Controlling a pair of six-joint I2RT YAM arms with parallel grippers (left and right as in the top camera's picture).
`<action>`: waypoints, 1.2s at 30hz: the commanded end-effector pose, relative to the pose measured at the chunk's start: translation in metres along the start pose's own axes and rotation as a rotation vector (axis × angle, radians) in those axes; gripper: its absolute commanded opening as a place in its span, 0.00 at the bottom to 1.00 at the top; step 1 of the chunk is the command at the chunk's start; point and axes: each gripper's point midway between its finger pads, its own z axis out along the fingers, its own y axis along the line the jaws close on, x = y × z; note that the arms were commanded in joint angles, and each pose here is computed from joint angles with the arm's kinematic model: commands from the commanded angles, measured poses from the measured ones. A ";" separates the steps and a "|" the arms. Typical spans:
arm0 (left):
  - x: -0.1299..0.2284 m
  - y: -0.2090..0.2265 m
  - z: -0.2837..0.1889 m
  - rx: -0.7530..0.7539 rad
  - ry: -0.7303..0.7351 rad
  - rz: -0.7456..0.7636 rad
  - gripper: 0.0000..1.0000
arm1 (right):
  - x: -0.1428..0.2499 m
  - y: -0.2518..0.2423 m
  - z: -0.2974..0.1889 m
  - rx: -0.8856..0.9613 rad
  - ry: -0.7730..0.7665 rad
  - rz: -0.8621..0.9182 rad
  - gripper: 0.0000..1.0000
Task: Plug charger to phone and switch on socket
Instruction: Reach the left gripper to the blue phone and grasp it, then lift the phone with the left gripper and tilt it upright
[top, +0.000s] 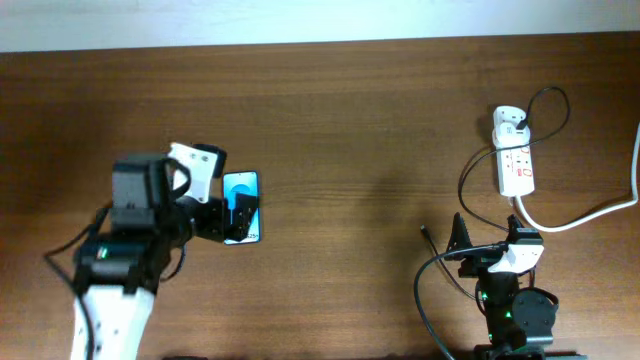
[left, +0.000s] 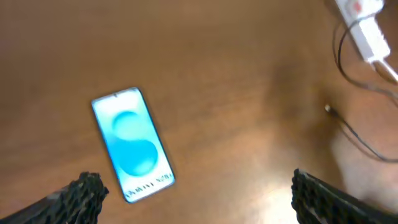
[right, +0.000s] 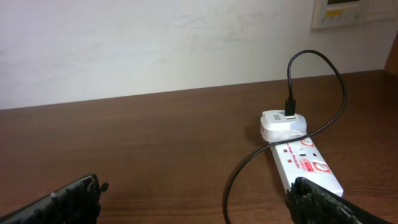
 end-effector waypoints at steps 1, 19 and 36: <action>0.008 0.001 0.025 0.060 0.098 -0.054 0.99 | 0.003 0.002 0.000 -0.011 0.006 -0.008 0.98; 0.065 0.087 0.114 -0.275 0.390 -0.316 0.99 | 0.003 0.003 0.000 -0.012 0.006 -0.008 0.98; 0.049 0.072 0.141 -0.359 0.320 -0.258 0.99 | 0.003 0.003 0.000 -0.012 0.006 -0.008 0.98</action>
